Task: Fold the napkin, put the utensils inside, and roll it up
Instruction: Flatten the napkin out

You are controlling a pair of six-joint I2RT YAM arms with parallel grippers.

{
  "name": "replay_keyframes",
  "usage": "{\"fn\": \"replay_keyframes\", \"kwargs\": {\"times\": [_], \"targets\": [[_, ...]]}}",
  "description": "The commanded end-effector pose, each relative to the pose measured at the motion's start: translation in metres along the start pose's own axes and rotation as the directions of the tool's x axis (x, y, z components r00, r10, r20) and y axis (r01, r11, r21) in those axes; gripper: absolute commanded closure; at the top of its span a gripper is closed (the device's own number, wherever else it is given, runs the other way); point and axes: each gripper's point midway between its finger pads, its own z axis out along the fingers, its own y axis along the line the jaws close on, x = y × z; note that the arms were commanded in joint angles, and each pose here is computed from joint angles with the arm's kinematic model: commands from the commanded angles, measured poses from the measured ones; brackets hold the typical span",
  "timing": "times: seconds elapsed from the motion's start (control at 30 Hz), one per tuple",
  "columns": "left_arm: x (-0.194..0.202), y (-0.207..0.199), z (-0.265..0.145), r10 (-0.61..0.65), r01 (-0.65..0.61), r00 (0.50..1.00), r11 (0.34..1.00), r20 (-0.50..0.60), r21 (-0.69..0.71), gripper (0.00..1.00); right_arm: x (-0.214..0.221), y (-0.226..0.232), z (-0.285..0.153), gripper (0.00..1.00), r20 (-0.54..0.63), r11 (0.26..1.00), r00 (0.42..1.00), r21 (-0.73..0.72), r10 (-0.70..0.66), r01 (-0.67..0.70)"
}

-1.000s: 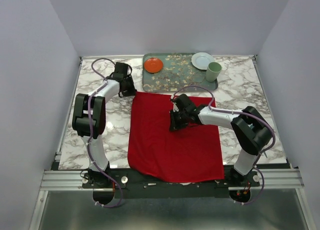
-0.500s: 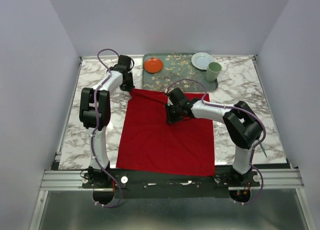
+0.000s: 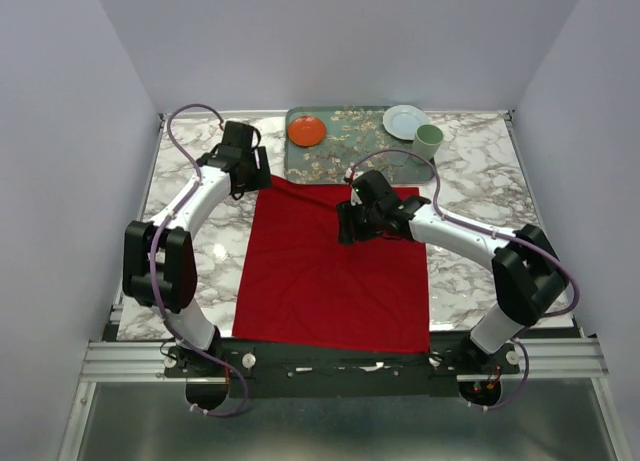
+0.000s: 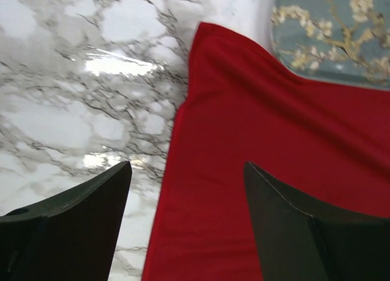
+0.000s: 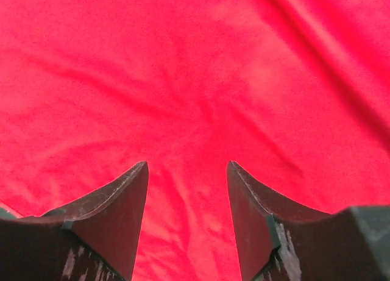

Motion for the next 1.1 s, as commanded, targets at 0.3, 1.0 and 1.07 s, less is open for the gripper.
{"fn": "replay_keyframes", "kwargs": {"times": [0.3, 1.0, 1.07], "targets": [[0.102, -0.038, -0.007, -0.127, 0.144, 0.987, 0.969, -0.096, 0.202, 0.53, 0.004, -0.102, -0.006, 0.46, 0.004, 0.961, 0.981, 0.198, 0.194, -0.191], [0.158, 0.033, -0.006, -0.372, 0.387, 0.9, 0.922, -0.225, 0.024, 0.6, 0.014, -0.091, 0.027, 0.53, -0.057, 0.976, 0.98, 0.113, 0.193, -0.186], [0.151, 0.031, -0.008, -0.348, 0.365, 0.913, 0.93, -0.212, 0.045, 0.6, 0.009, -0.09, 0.021, 0.52, -0.048, 0.977, 0.981, 0.111, 0.186, -0.18]]}}
